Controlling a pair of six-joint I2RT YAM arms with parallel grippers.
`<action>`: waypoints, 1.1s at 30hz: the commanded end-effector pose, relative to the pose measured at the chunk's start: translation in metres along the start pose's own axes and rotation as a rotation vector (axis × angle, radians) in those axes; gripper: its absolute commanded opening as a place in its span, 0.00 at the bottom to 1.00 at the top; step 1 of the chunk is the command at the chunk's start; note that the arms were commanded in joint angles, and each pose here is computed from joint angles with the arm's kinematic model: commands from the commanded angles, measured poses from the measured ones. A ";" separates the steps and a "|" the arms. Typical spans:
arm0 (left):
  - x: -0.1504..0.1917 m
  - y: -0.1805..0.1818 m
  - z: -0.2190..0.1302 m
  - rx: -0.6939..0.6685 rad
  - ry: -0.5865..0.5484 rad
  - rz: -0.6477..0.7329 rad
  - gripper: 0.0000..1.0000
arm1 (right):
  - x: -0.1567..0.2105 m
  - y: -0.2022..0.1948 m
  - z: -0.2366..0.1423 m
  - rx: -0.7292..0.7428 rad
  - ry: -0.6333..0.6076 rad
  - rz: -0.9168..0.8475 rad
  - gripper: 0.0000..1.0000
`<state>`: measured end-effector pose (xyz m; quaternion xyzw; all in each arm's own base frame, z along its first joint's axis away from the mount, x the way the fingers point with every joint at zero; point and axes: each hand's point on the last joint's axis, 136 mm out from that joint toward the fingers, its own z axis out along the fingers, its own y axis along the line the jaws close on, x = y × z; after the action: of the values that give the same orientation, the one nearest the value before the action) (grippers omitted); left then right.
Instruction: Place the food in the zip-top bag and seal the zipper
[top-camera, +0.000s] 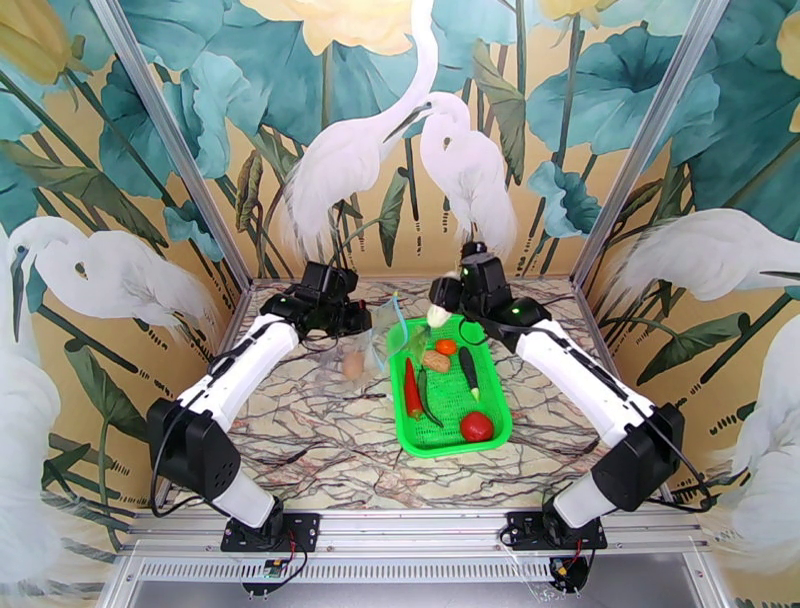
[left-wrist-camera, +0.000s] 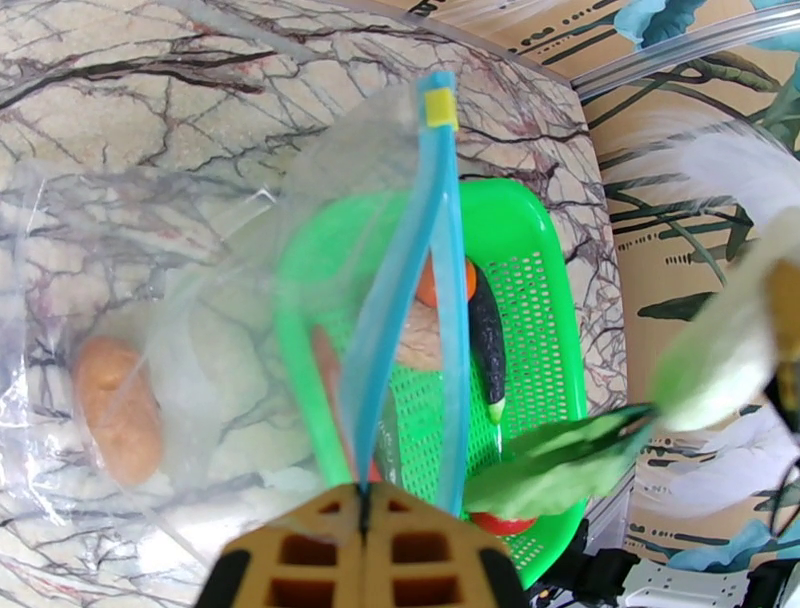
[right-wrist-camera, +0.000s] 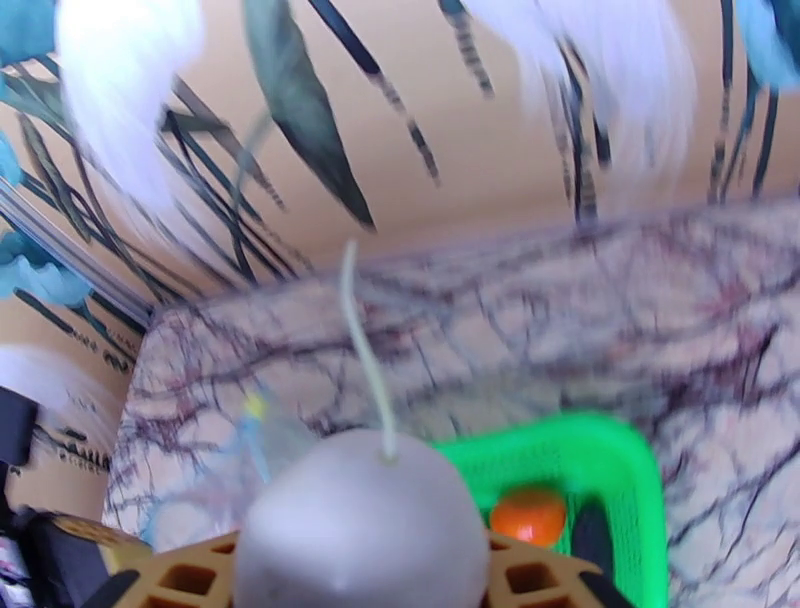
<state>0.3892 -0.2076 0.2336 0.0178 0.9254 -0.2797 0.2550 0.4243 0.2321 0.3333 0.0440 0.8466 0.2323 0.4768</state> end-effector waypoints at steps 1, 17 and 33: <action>-0.007 -0.014 0.001 0.041 -0.007 0.002 0.00 | -0.040 0.016 -0.012 -0.001 -0.125 -0.075 0.31; -0.040 -0.053 -0.009 0.158 -0.081 0.012 0.00 | -0.003 0.049 0.042 -0.027 -0.045 -0.157 0.31; -0.053 -0.059 -0.014 0.177 -0.144 0.002 0.00 | 0.080 0.073 0.056 -0.137 0.249 -0.088 0.32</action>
<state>0.4129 -0.2377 0.2837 0.0176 0.8900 -0.3458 0.2967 0.4277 0.3323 0.2876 -0.0528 0.8706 0.2551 0.4174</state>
